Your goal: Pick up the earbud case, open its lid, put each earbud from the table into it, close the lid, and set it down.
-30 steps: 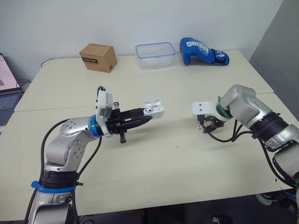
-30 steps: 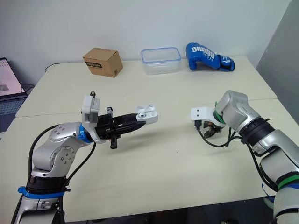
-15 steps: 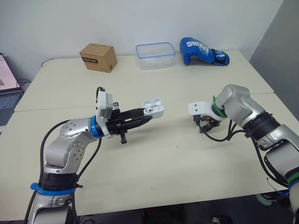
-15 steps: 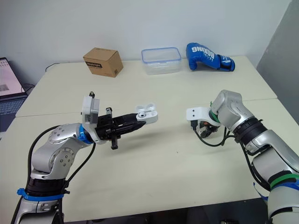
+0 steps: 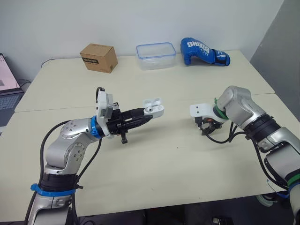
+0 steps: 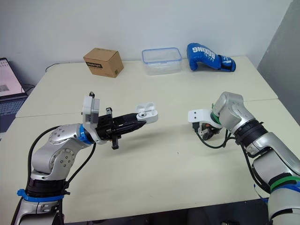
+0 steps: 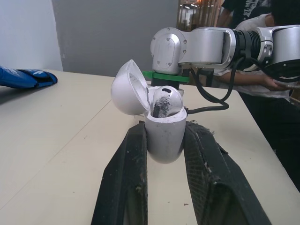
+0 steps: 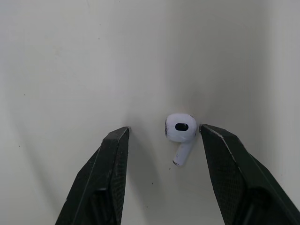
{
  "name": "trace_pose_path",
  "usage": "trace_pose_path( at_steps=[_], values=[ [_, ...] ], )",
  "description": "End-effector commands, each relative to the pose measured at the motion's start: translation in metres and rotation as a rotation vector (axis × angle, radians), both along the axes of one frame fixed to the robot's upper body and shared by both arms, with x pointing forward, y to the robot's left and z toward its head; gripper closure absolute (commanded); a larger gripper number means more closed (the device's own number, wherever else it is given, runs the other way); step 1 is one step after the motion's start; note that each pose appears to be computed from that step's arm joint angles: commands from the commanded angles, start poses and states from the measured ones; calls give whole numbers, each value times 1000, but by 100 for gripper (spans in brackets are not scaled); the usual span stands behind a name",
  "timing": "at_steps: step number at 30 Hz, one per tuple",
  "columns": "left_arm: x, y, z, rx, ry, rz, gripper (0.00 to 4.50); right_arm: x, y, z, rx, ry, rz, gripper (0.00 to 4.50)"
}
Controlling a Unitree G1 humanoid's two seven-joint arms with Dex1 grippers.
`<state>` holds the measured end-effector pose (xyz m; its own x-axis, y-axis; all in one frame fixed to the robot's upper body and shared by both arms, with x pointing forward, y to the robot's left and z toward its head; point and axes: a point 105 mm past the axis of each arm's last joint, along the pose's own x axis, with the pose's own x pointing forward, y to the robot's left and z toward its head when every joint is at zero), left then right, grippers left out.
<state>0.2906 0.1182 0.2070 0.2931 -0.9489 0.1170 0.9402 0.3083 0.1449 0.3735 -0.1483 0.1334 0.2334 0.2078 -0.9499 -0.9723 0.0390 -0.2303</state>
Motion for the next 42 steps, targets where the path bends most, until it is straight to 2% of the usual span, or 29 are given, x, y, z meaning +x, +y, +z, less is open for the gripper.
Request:
trace_pose_path(
  at_steps=[1,14,17,20,21,27,31,42],
  values=[
    [-4,-1,11,-10,-55,-7,379,2,2,10,11,-29,3,259],
    [-4,-1,11,-9,-55,5,379,9,2,10,4,-45,-11,259],
    [-4,-1,10,-9,-55,7,379,9,2,10,5,-45,-9,313],
    [-4,-1,10,-9,-55,8,379,9,2,10,6,-43,-9,405],
    [-4,-1,10,-9,-54,7,379,9,2,10,6,-43,-8,411],
    [-4,-1,10,-9,-53,6,379,6,3,18,11,-43,-2,411],
    [-3,-1,9,-6,-53,3,379,-11,9,28,29,3,50,411],
    [-1,-3,10,-8,-58,-5,379,-36,2,3,-57,7,98,411]
  ],
)
